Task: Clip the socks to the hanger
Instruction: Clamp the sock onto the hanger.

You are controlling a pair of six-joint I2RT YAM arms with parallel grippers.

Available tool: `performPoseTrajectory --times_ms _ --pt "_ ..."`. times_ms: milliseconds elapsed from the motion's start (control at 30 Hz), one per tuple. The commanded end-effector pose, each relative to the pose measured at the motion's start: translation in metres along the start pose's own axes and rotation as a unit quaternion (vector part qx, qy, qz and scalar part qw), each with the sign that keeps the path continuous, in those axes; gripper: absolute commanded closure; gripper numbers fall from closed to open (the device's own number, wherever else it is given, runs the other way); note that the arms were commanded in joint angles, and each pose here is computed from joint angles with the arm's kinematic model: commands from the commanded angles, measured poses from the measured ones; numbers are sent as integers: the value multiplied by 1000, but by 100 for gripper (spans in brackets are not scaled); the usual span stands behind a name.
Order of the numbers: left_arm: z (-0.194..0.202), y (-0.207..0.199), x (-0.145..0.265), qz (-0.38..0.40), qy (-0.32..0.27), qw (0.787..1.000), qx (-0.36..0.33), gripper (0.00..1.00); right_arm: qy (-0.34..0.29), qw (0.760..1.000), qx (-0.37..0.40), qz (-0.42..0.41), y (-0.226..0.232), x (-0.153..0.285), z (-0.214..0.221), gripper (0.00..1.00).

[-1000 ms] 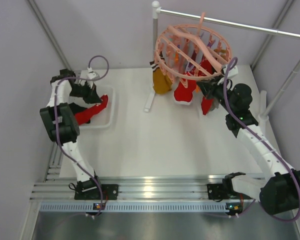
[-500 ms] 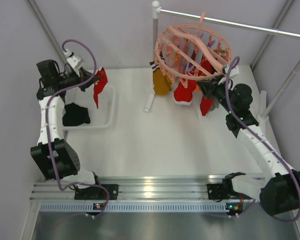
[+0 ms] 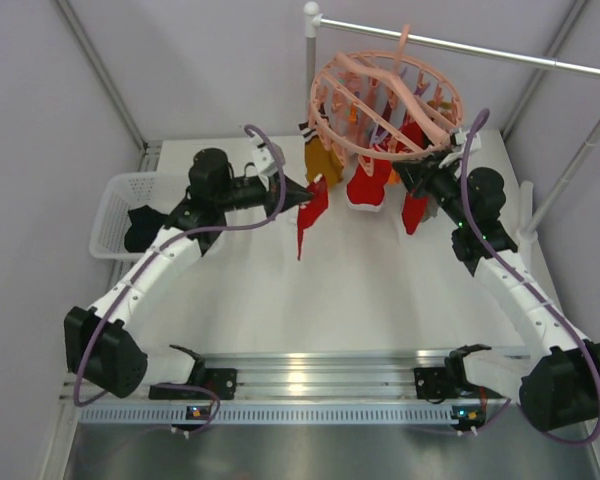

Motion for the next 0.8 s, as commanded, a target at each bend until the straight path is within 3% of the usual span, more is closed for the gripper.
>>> performPoseTrajectory --times_ms 0,100,367,767 --pt "11 -13 -31 -26 -36 998 38 100 -29 999 -27 -3 5 -3 -21 100" --pt "28 -27 -60 -17 -39 996 73 100 -30 999 -43 -10 8 -2 -23 100" --pt "43 -27 -123 -12 -96 993 60 100 -17 997 -74 -18 11 -2 -20 100" --pt "46 -22 -145 3 -126 989 76 100 -4 997 -81 -16 11 -3 -12 100"
Point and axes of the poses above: each gripper's point midway between its finger pads, its own x axis back along the fingers, its own y axis along the line the jaws close on, z = x × y, the point moved 7 cm from there along x, back along the fingers, and after that the axes turned 11 degrees about x, right-handed, at the moved point
